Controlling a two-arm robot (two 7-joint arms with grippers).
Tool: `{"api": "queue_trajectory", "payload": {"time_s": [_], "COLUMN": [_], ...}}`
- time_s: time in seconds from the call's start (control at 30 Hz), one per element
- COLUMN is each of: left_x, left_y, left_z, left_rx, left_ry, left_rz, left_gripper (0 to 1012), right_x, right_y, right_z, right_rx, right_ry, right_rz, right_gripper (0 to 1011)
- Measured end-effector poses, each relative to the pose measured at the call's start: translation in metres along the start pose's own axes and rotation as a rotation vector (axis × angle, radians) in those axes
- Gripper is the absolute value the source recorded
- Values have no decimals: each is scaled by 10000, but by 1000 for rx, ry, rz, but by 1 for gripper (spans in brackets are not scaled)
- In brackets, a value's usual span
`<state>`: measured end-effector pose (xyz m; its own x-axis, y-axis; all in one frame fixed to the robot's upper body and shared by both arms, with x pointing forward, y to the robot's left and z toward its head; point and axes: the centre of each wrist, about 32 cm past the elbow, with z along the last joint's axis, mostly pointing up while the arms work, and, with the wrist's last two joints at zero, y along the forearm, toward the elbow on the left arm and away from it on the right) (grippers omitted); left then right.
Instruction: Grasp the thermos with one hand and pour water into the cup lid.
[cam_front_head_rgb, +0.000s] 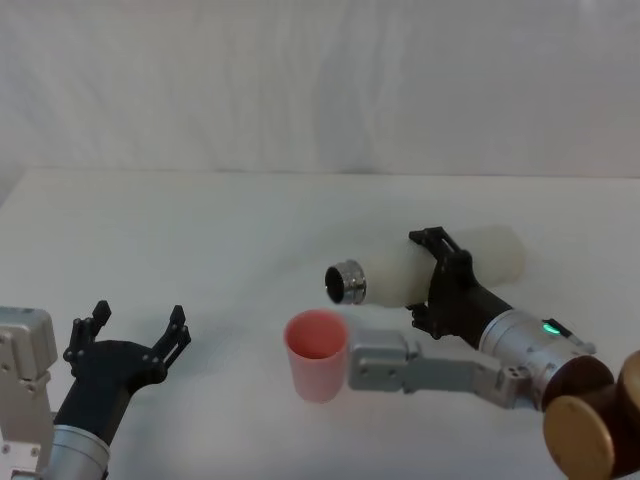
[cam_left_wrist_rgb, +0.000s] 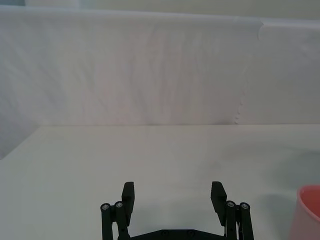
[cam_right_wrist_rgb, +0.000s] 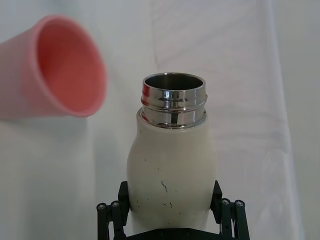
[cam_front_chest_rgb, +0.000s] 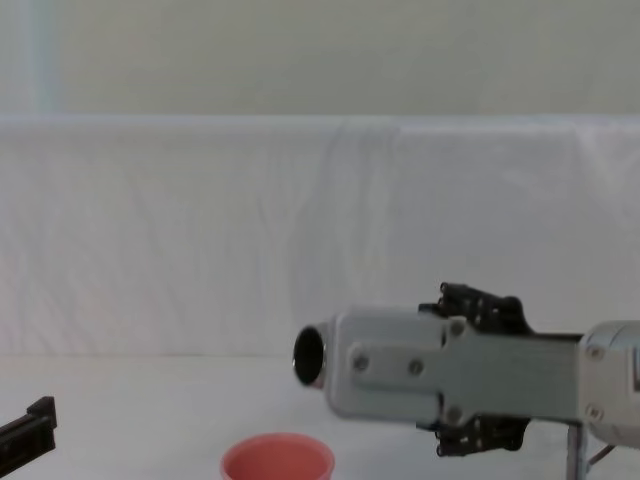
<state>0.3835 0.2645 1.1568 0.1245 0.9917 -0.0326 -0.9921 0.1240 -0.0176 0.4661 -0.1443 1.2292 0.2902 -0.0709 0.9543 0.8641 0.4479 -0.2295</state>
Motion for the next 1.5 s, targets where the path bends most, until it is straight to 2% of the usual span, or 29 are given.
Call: {"api": "queue_trajectory", "payload": {"time_s": [0.1, 0.13, 0.27, 0.4, 0.5, 0.53, 0.57, 0.67, 0.77, 0.8, 0.83, 0.9, 0.97, 1.0, 1.5], "left_x": [0, 0, 0, 0, 0, 0, 0, 0, 0, 0, 0, 0, 0, 0, 0], "left_y": [0, 0, 0, 0, 0, 0, 0, 0, 0, 0, 0, 0, 0, 0, 0], "left_z": [0, 0, 0, 0, 0, 0, 0, 0, 0, 0, 0, 0, 0, 0, 0], "left_rx": [0, 0, 0, 0, 0, 0, 0, 0, 0, 0, 0, 0, 0, 0, 0], "left_ry": [0, 0, 0, 0, 0, 0, 0, 0, 0, 0, 0, 0, 0, 0, 0], "left_rz": [0, 0, 0, 0, 0, 0, 0, 0, 0, 0, 0, 0, 0, 0, 0], "left_gripper": [1001, 1001, 1001, 1001, 1001, 1001, 1001, 1001, 1001, 1001, 1001, 1001, 1001, 1001, 1001], "right_x": [31, 31, 58, 61, 61, 61, 64, 72, 96, 96, 106, 113, 115, 113, 29], "right_y": [-35, -35, -80, -106, -126, -126, -130, -142, -152, -152, -151, -138, -126, -111, 119], "right_z": [-32, -32, -87, -138, -183, -183, -199, -242, -288, -288, -303, -317, -318, -318, -248], "right_rx": [13, 13, 23, 24, 28, 28, 28, 38, 52, 52, 59, 68, 74, 82, 151], "right_ry": [79, 79, 175, 246, 332, 332, 355, 447, 577, 577, 633, 710, 750, 792, 1043], "right_rz": [-19, -19, -44, -62, -83, -83, -89, -108, -136, -136, -152, -172, -181, -186, -154], "right_gripper": [957, 957, 957, 957, 957, 957, 957, 957, 957, 957, 957, 957, 957, 957, 957]}}
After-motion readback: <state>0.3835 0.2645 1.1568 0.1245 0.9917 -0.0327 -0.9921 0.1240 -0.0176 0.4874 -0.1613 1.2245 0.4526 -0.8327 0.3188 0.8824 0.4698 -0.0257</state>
